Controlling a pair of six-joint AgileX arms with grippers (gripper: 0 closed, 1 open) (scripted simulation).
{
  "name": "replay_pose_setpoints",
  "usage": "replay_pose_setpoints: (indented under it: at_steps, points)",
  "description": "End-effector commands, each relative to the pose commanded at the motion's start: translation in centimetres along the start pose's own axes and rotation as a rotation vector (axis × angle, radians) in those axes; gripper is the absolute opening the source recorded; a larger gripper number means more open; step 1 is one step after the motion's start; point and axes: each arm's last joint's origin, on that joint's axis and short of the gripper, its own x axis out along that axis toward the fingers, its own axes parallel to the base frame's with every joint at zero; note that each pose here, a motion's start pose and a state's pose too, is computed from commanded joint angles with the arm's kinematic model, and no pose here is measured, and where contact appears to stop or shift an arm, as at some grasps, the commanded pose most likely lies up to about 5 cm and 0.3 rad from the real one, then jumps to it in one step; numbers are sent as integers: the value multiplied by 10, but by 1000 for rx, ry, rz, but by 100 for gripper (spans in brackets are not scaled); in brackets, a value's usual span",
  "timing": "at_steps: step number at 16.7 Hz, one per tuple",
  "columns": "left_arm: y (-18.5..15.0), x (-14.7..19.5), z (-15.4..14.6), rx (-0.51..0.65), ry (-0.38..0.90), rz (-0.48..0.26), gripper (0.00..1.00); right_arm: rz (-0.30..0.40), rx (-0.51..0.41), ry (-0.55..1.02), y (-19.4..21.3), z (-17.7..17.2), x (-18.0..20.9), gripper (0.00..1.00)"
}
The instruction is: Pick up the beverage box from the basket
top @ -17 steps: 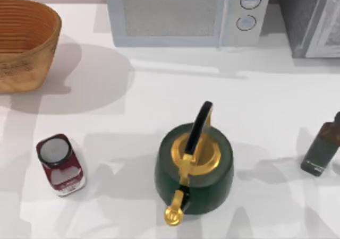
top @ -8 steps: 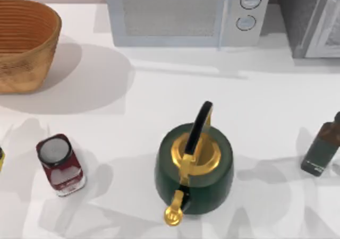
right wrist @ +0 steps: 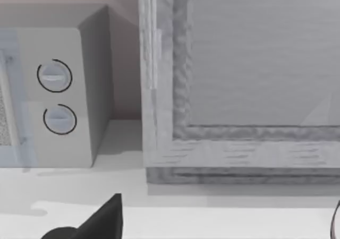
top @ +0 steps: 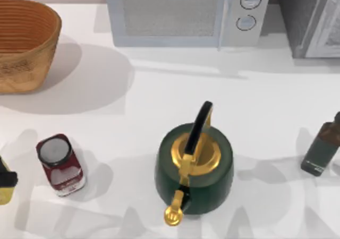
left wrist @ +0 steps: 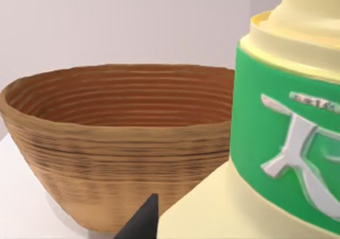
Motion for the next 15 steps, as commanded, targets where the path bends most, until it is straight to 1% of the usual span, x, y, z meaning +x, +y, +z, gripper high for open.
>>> replay_pose_setpoints:
  at_steps: [4, 7, 10, 15]
  points:
    - [0, 1, 0, 1, 8, 8, 0, 0, 0, 0, 0, 0, 0, 100]
    - [-3, 6, 2, 3, 19, 54, 0, 0, 0, 0, 0, 0, 0, 100]
    - [-8, 14, 11, 9, 5, 137, 0, 0, 0, 0, 0, 0, 0, 100]
    - [-26, 31, 27, 8, -22, 321, 0, 0, 0, 0, 0, 0, 0, 100]
